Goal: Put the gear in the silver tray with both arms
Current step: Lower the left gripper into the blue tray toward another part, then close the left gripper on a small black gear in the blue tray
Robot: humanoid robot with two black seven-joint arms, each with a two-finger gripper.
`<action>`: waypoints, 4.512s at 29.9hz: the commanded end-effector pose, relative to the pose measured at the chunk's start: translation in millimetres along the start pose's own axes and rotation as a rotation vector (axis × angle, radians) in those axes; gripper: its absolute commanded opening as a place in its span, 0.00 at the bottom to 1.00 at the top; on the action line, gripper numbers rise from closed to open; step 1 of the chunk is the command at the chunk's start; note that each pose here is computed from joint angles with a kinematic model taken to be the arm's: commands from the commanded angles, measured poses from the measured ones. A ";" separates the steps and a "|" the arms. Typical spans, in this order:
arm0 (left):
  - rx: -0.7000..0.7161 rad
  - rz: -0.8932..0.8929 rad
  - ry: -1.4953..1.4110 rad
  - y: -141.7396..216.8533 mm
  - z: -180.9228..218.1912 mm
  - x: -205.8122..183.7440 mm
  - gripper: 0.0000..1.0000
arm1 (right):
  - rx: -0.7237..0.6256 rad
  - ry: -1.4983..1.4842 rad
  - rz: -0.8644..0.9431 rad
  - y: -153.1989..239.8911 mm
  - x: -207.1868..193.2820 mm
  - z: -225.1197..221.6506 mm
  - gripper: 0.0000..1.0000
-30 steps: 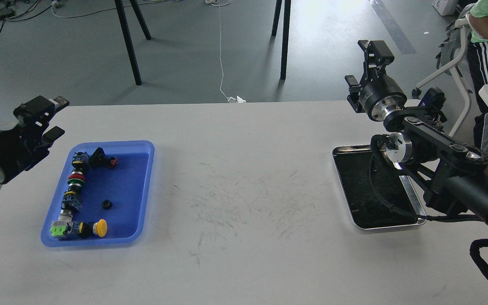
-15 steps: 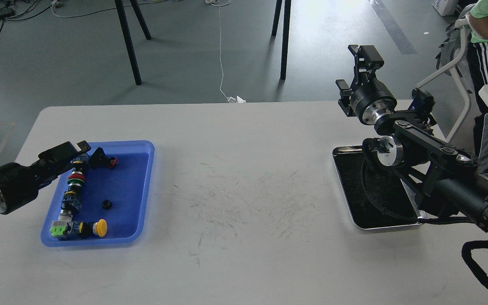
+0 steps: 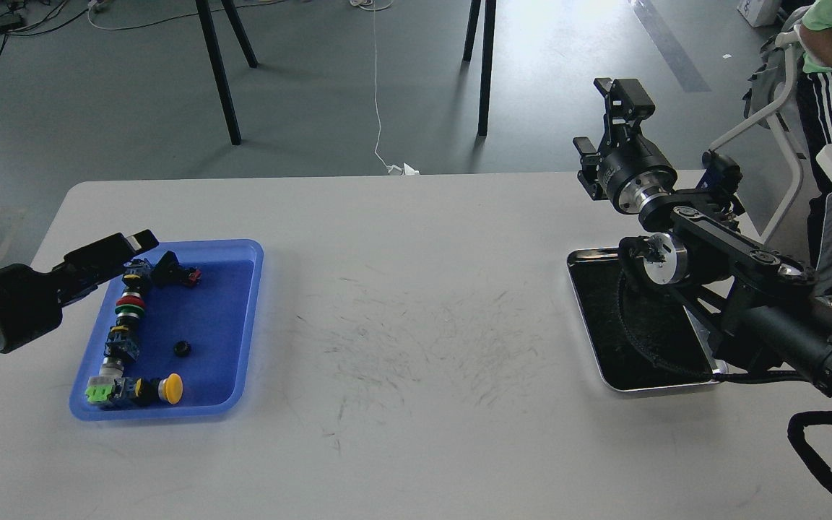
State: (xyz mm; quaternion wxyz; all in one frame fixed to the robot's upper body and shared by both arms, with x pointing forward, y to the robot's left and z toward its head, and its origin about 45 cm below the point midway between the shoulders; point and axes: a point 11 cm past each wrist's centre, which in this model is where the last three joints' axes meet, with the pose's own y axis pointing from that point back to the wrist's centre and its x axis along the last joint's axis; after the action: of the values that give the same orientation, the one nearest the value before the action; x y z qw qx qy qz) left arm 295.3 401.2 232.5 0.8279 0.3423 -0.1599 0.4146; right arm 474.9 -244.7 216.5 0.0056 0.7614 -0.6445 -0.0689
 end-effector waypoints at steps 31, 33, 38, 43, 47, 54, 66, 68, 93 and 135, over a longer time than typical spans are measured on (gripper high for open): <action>0.038 -0.204 -0.428 -26.2 -47.8 -57.3 0.87 | -0.015 0.015 0.014 2.8 1.8 8.4 0.96; 0.029 -0.194 -0.445 -27.5 -46.7 -57.8 0.87 | -0.015 0.014 0.013 2.7 1.0 8.6 0.96; 0.017 -0.238 -0.489 -31.5 -53.0 -77.0 0.87 | -0.016 0.014 0.015 2.7 1.5 8.8 0.96; 0.008 -0.247 -0.517 -31.4 -55.5 -83.8 0.87 | -0.019 0.016 0.016 3.1 2.1 10.0 0.96; 0.045 -0.227 -0.550 -34.1 -68.5 -74.8 0.87 | -0.017 0.016 0.015 2.8 1.9 9.3 0.96; 0.064 -0.209 -0.574 -39.8 -75.4 -70.6 0.87 | -0.015 0.018 0.017 2.5 2.6 8.3 0.96; 0.077 -0.229 -0.608 -37.5 -87.2 -79.7 0.87 | -0.024 0.024 0.014 3.4 1.6 11.7 0.96; 0.071 -0.228 -0.607 -37.4 -85.7 -79.6 0.87 | -0.022 0.025 0.013 3.1 1.4 11.0 0.96; 0.024 -0.287 -0.748 -25.9 -79.9 -69.0 0.86 | -0.021 0.023 0.010 2.5 -1.0 10.9 0.96; 0.010 -0.329 -0.919 -41.1 -89.6 -64.6 0.63 | -0.028 0.025 0.010 3.6 -0.4 13.9 0.96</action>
State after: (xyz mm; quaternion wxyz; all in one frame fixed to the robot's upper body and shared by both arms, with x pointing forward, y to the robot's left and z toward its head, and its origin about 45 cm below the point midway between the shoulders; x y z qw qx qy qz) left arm 286.7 405.3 115.5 0.7280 0.5101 -0.4500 0.0854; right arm 469.7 -243.6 202.7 0.0248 0.7588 -0.6472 -0.0684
